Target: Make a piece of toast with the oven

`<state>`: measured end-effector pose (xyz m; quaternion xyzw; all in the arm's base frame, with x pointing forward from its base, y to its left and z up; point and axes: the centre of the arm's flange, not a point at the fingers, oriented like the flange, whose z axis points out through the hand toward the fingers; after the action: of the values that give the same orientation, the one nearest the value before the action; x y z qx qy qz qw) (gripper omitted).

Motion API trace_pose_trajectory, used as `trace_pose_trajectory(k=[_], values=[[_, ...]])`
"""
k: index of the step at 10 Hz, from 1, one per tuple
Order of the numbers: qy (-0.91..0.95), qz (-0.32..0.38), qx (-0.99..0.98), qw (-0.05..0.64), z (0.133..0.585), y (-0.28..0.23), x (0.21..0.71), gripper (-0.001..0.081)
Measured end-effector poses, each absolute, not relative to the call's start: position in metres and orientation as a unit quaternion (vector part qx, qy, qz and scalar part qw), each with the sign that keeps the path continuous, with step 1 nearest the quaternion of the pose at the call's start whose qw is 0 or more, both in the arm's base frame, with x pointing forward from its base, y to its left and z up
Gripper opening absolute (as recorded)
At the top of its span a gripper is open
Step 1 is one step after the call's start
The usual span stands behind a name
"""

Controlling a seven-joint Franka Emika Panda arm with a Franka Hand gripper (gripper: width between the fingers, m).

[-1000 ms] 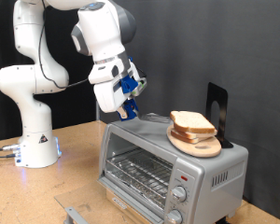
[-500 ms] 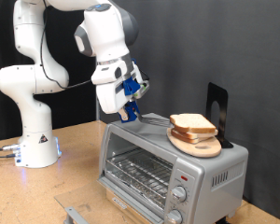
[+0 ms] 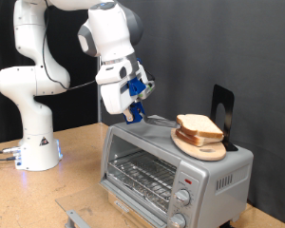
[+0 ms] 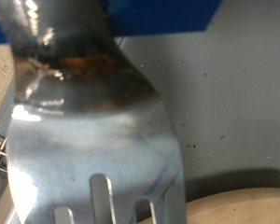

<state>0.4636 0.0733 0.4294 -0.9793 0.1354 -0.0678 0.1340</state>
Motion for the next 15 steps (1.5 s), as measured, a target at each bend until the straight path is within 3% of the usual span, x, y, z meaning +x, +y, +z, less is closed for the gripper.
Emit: trace_pose_trajectory(k=[15], values=[[0.111,-0.047,-0.984,0.135,0.416,0.081,0.453,0.0451]])
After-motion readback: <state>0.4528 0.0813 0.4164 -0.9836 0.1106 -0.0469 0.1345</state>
